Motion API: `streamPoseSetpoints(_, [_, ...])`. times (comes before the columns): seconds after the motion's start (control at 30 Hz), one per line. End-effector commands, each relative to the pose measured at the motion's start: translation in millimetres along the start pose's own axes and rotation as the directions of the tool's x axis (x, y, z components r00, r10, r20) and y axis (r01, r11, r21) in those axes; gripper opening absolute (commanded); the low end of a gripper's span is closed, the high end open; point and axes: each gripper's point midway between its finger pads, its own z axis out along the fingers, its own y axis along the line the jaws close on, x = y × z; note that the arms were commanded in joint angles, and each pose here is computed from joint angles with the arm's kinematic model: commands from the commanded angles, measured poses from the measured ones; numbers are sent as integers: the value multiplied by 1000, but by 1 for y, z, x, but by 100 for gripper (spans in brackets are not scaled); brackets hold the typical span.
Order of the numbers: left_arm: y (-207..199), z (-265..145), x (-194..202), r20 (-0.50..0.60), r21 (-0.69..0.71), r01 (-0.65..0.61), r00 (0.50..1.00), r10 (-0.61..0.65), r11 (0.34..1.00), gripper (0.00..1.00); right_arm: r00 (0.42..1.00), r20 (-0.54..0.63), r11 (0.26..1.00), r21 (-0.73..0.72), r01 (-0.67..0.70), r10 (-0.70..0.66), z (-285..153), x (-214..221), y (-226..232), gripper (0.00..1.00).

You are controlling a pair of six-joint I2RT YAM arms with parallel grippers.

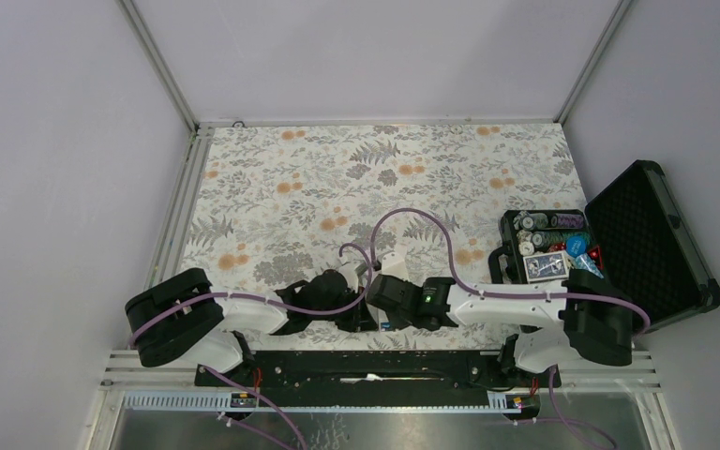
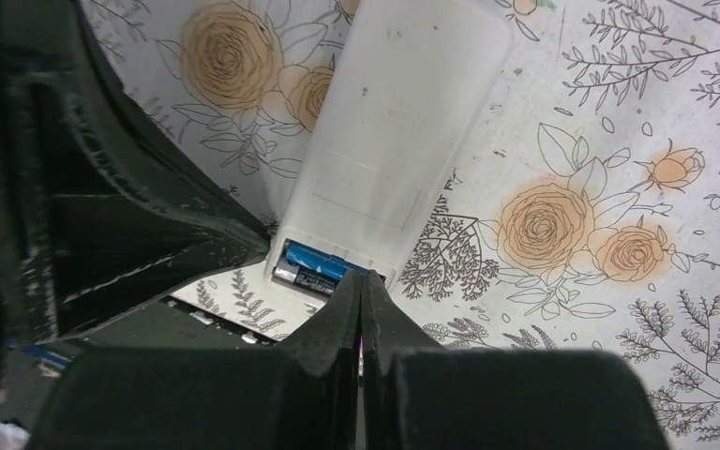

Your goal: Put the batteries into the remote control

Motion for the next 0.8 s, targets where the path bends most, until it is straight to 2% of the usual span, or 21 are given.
streamPoseSetpoints(0.0, [-3, 1, -2, 21, 21, -8, 1000, 7, 1000, 0, 996, 78, 998, -23, -50, 51, -13, -16, 4, 0])
streamPoseSetpoints(0.57, [-1, -1, -2, 32, 14, 0, 999, -1, 1000, 0, 997, -60, 998, -19, -58, 57, 20, 32, 1, 0])
streamPoseSetpoints(0.77, [-1, -1, -2, 30, 13, 0, 1000, -1, 1000, 0, 997, -50, 998, -15, -58, 57, 20, 29, 1, 0])
